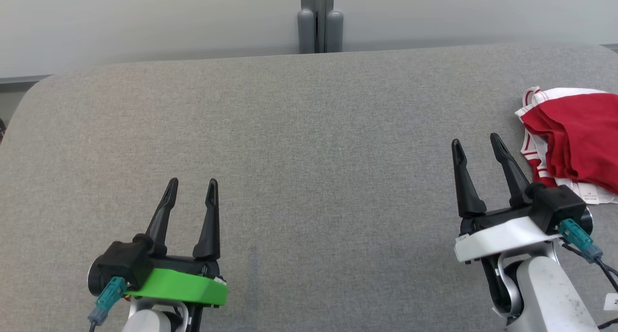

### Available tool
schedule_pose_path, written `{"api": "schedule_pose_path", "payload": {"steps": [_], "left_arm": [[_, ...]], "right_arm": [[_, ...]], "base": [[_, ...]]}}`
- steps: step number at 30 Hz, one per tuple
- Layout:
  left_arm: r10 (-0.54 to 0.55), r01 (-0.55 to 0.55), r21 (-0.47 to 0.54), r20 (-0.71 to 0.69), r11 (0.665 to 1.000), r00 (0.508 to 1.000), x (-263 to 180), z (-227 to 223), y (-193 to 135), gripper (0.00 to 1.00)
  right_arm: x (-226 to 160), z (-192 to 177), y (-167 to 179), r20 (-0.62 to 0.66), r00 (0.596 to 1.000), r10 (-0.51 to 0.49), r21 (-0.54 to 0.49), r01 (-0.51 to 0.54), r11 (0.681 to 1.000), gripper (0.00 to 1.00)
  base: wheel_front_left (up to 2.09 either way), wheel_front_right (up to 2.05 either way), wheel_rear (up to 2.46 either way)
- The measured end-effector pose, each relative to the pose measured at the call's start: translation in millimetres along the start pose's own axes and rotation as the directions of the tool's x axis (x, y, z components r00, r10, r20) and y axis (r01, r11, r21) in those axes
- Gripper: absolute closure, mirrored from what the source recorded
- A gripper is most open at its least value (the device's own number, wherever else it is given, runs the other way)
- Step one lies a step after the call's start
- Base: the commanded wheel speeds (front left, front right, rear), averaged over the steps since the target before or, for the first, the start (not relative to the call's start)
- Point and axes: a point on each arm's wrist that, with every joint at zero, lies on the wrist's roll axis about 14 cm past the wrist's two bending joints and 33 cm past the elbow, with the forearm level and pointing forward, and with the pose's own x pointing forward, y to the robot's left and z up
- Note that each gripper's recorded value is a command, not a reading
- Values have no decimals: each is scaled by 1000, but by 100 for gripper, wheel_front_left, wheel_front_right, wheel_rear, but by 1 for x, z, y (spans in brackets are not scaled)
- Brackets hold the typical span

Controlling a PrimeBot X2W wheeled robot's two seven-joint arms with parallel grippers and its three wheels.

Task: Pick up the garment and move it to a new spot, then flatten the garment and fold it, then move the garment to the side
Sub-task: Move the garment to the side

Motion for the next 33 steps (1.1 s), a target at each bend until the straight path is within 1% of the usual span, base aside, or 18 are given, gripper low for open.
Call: {"api": "schedule_pose_path", "payload": {"steps": [3,5,10,12,21,33], "left_arm": [[11,-11,2,7,1000,1000,-3,3,2,0],[10,-10,2,10,1000,1000,-4,4,1,0],[3,-3,5,6,1000,1000,-3,2,-2,0],[3,-3,5,5,1000,1000,-3,2,-2,0],[13,-13,7,15,1000,1000,-1,5,0,0],[-19,19,2,0,1000,1000,-4,0,-10,0]], "right_arm": [[-7,1,5,3,1000,7,-12,-7,1000,0],[-11,2,7,3,1000,3,-3,-3,1000,0],[-15,5,0,14,1000,-22,0,22,1000,0],[-16,5,-1,15,999,-29,18,28,999,0],[-18,8,-2,24,999,-37,36,36,999,0],[-22,10,-6,27,998,-50,42,49,998,0]], "base": [[0,0,0],[0,0,0],[0,0,0],[0,0,0],[0,0,0],[0,0,0]]}}
